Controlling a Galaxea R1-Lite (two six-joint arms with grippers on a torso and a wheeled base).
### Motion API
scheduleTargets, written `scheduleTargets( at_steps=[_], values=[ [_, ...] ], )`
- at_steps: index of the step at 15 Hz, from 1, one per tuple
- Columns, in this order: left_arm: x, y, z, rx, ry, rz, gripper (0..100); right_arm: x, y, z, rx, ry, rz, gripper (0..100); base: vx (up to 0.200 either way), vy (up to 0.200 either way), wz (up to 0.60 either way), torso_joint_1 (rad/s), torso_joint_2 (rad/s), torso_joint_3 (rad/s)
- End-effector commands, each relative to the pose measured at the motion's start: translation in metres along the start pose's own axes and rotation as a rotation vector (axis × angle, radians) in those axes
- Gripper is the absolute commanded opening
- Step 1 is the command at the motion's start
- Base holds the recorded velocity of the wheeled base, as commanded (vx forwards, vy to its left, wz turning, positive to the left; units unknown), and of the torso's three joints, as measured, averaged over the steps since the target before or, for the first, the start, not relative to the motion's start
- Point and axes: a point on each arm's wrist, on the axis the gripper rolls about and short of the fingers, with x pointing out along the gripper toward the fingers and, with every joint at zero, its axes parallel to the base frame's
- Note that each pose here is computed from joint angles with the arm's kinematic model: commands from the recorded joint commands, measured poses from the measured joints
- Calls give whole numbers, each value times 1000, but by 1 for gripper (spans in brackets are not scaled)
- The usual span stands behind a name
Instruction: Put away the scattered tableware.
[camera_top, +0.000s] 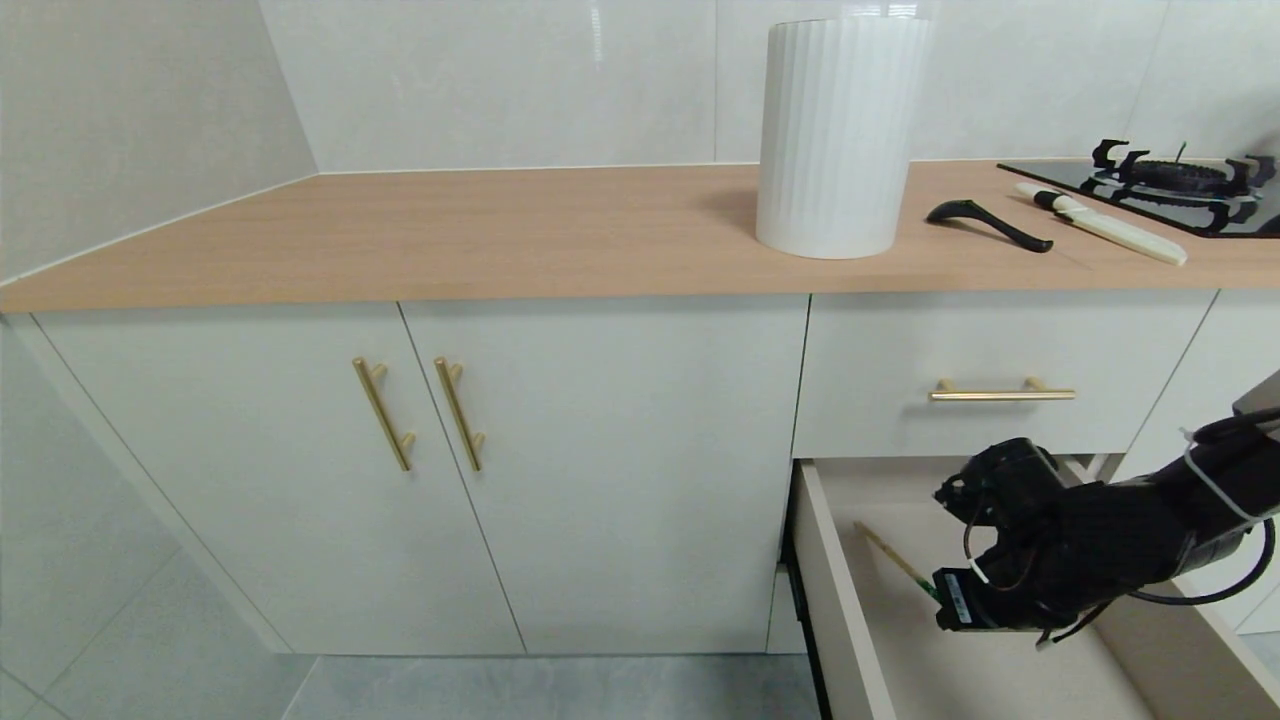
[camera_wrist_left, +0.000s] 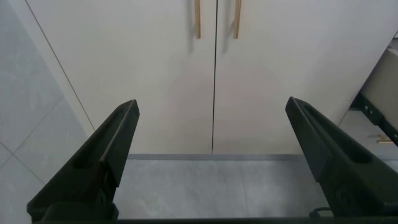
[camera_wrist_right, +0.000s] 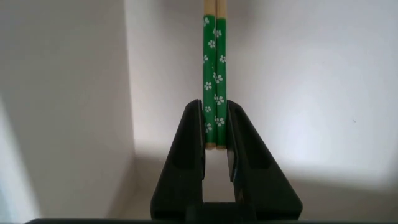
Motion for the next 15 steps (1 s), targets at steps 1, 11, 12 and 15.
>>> scheduleTargets(
  at_steps=[1, 11, 12, 15],
  values=[
    [0, 0, 0, 0, 2, 0, 100, 24, 2, -13, -18, 55, -41, 0, 0, 0, 0, 0, 0, 0],
    [0, 0, 0, 0, 2, 0, 100, 62, 10, -30, -60, 20, -96, 0, 0, 0, 0, 0, 0, 0],
    [0, 0, 0, 0, 2, 0, 100, 61, 10, -29, -58, 17, -95, 0, 0, 0, 0, 0, 0, 0],
    [0, 0, 0, 0, 2, 0, 100, 60, 10, -29, -55, 13, -93, 100, 0, 0, 0, 0, 0, 0]
  ],
)
